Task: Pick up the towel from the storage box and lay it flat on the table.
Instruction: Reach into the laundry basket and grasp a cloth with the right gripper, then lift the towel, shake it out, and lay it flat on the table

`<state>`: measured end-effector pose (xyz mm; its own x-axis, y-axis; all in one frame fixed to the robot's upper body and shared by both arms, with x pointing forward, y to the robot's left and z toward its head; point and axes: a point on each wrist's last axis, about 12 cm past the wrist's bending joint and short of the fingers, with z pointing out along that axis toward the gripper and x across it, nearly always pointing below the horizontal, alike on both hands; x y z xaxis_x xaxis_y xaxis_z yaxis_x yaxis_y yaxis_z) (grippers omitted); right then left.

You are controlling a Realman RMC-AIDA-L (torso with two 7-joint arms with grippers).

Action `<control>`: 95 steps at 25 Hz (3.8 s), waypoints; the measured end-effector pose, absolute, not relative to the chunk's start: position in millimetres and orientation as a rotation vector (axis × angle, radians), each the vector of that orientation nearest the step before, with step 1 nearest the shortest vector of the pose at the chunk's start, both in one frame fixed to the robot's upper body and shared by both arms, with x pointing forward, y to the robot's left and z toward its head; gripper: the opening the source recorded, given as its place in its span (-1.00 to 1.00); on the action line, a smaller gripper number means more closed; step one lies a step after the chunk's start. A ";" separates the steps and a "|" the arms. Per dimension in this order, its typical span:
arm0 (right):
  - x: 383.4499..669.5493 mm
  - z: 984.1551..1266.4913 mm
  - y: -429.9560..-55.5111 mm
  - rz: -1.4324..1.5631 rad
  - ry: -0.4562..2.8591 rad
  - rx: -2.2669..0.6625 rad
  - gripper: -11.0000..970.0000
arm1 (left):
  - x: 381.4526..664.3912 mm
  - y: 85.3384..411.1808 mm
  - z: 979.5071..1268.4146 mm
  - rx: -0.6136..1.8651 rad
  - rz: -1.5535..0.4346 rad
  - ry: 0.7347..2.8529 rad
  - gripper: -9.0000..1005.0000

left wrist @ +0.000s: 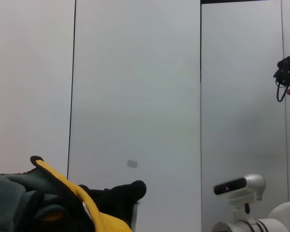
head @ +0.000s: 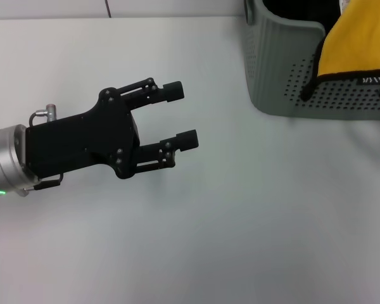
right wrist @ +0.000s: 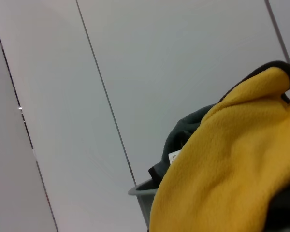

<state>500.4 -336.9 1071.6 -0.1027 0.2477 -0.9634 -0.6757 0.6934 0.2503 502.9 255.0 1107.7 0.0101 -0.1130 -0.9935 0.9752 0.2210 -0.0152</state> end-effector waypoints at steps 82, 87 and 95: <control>503.0 1149.2 -228.8 1.340 0.874 -1.291 -0.96 | 499.8 255.6 1105.5 0.935 -1.083 1.217 0.47; 494.3 1163.2 -258.3 1.259 0.822 -1.233 -0.95 | 497.4 257.5 1104.1 0.931 -1.075 1.215 0.47; 498.8 1179.3 -292.0 1.105 0.794 -0.988 -0.95 | 498.2 255.0 1104.7 0.939 -1.083 1.209 0.47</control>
